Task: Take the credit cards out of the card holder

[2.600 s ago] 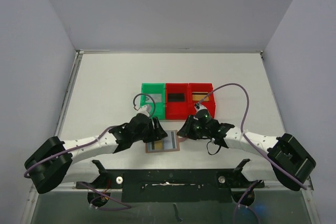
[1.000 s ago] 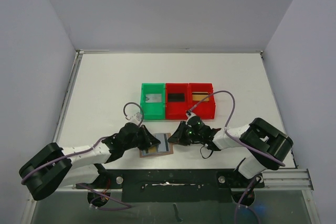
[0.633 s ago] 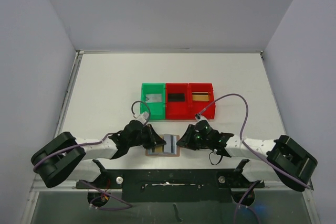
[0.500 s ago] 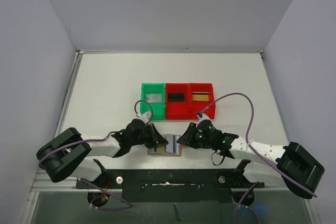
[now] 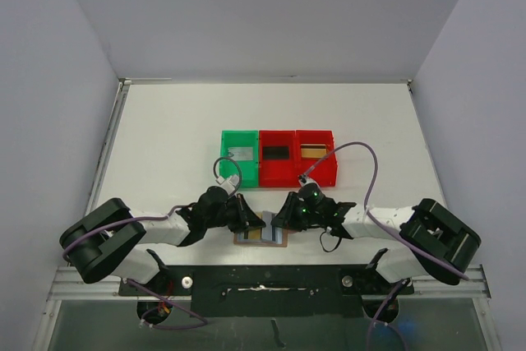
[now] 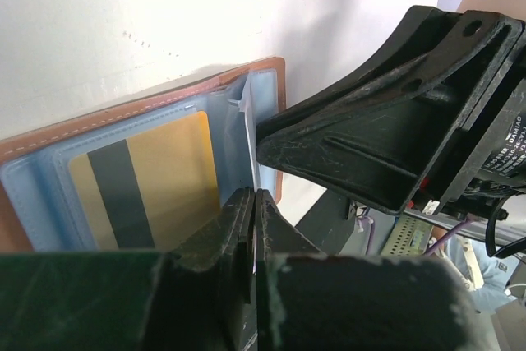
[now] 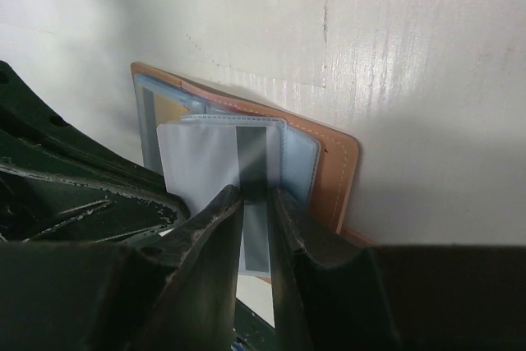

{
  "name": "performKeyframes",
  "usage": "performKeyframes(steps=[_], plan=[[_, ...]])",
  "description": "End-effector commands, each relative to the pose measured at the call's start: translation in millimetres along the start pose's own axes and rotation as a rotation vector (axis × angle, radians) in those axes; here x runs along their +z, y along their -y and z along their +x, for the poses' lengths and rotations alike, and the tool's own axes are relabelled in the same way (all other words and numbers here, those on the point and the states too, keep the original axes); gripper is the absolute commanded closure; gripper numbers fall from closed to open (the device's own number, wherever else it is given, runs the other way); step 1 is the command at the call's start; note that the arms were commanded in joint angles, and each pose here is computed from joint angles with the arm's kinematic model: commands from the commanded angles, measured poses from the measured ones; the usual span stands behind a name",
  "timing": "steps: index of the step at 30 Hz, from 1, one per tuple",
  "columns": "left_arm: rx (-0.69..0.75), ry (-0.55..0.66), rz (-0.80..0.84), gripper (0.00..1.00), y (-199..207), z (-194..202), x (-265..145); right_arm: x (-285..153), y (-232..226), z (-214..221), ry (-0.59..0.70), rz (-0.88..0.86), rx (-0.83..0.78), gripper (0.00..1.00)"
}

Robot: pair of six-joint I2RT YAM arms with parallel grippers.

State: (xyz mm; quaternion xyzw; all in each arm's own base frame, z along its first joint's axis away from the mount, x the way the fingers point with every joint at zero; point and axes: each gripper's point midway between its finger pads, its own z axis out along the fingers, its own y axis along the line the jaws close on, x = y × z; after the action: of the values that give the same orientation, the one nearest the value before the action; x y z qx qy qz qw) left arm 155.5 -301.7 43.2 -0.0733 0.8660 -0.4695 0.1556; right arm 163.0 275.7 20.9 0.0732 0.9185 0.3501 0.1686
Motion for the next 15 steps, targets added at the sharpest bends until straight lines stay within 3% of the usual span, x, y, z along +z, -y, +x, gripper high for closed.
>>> performKeyframes(steps=[1, 5, 15], plan=[[0.050, 0.021, 0.122, 0.96, 36, -9, -2, 6, 13, 5, -0.002, 0.041, 0.034, 0.79], [0.054, 0.025, 0.133, 0.91, 40, -10, -2, 4, 19, 8, -0.004, 0.045, 0.040, 0.80], [0.024, 0.033, 0.129, 0.94, 36, -10, -5, 4, 26, 11, -0.014, 0.070, 0.047, 0.80]])
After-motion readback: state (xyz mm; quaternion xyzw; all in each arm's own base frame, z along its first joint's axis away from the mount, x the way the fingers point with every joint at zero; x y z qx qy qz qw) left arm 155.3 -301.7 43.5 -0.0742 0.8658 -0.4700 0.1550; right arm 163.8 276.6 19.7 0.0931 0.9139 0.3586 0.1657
